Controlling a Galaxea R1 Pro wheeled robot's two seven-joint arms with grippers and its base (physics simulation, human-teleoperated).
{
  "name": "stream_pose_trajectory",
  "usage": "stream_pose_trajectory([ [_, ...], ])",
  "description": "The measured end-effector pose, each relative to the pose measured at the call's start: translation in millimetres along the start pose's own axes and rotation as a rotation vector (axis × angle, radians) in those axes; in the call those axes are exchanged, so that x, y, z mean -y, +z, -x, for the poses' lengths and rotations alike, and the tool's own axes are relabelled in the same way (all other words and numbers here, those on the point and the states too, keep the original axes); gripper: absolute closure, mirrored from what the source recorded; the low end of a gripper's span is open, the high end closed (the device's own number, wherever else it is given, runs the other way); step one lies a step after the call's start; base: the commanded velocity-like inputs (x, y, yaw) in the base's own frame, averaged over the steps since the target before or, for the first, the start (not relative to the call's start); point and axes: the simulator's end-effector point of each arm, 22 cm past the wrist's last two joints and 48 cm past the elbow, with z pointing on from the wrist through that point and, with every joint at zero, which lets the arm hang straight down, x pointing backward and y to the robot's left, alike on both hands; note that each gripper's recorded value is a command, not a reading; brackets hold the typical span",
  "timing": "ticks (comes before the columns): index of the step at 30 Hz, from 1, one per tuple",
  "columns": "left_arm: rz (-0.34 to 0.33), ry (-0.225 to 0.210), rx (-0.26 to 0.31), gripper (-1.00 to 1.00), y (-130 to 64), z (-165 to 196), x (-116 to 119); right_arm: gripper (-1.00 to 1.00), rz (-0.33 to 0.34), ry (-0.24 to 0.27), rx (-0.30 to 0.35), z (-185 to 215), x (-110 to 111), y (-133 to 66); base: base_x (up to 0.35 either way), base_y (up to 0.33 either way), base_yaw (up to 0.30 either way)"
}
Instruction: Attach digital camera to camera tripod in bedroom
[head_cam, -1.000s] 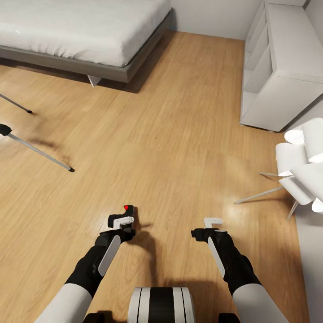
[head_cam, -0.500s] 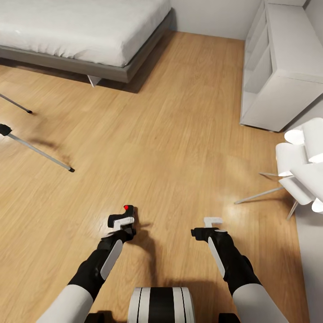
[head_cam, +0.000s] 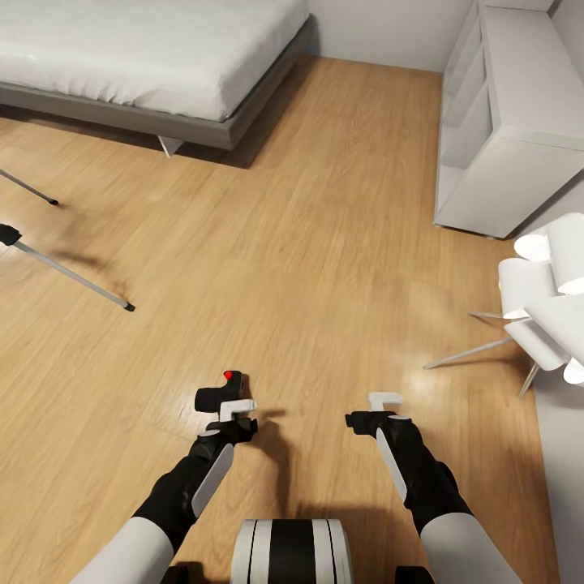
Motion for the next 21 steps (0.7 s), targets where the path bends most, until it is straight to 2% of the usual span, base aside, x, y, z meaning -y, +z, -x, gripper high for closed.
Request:
stream_pose_trajectory([
  [10,0.011,0.005,-0.004,-1.0,1.0,-2,-5,-1.0,-0.003,-0.002,0.0,0,0,0.0,0.0,0.0,0.0],
  [21,0.143,0.0,-0.002,-1.0,-1.1,-2,-35,-1.0,0.001,-0.001,-0.001,0,-1,0.0,0.0,0.0,0.0],
])
